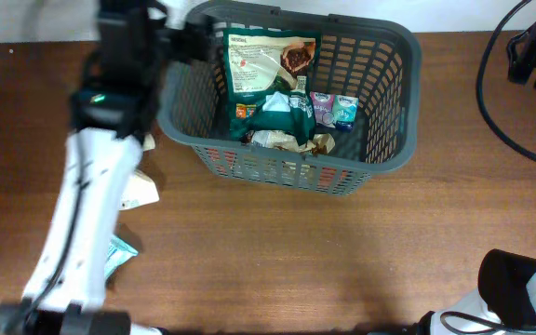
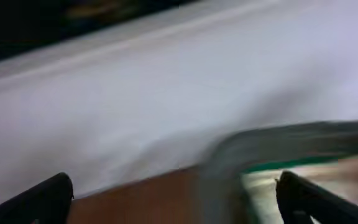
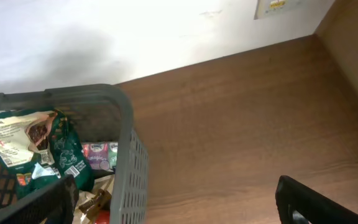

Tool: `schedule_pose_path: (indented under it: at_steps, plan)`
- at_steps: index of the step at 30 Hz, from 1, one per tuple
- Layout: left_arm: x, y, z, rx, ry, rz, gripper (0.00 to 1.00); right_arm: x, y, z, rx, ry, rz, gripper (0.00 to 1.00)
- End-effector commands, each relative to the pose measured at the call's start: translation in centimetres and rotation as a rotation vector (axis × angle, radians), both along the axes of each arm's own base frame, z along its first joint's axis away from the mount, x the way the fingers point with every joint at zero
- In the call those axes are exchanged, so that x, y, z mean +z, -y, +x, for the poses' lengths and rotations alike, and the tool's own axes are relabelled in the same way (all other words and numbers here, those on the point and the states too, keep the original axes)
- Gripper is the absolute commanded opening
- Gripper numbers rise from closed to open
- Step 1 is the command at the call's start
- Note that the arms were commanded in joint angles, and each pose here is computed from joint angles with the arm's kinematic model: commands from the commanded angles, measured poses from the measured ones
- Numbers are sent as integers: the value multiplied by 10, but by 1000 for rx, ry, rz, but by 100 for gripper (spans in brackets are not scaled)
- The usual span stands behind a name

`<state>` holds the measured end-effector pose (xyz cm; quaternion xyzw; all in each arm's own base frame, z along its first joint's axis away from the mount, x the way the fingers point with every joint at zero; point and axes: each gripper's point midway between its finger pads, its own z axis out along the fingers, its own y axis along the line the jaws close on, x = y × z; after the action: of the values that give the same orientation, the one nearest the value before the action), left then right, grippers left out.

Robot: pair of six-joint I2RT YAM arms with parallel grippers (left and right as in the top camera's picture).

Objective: Pack container
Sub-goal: 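Move the left gripper to the cream paper pouch and grasp it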

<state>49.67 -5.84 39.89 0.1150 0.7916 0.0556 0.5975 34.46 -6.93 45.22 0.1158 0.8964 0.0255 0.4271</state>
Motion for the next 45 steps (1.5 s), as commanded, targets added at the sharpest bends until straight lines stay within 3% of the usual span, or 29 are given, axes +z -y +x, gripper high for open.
schedule_pose_path:
  at_steps: [1, 6, 9, 15, 22, 33, 45]
  plan:
    - [34, -108, -49, 445, 8, 142, 99, 3, 0, -7, -7, 7, 4, 99]
    - [-30, -160, -92, 573, -294, 142, 99, 3, 0, -7, -7, 8, 4, 99]
    - [-79, -168, -113, 555, -515, 99, 99, 3, 0, -7, -7, 8, 4, 99]
    - [-148, -175, -123, 491, -775, 68, 99, 3, 0, -7, -7, 8, 4, 99]
    - [-230, -171, -99, 391, -927, 64, 99, 4, -2, -6, 1, 10, 11, 99]
    - [-340, -168, -94, 270, -1179, 117, 99, 4, -2, -6, 1, 10, 10, 99]
    - [-394, -152, -77, 128, -1209, 76, 98, 4, -2, -6, 1, 10, 10, 99]
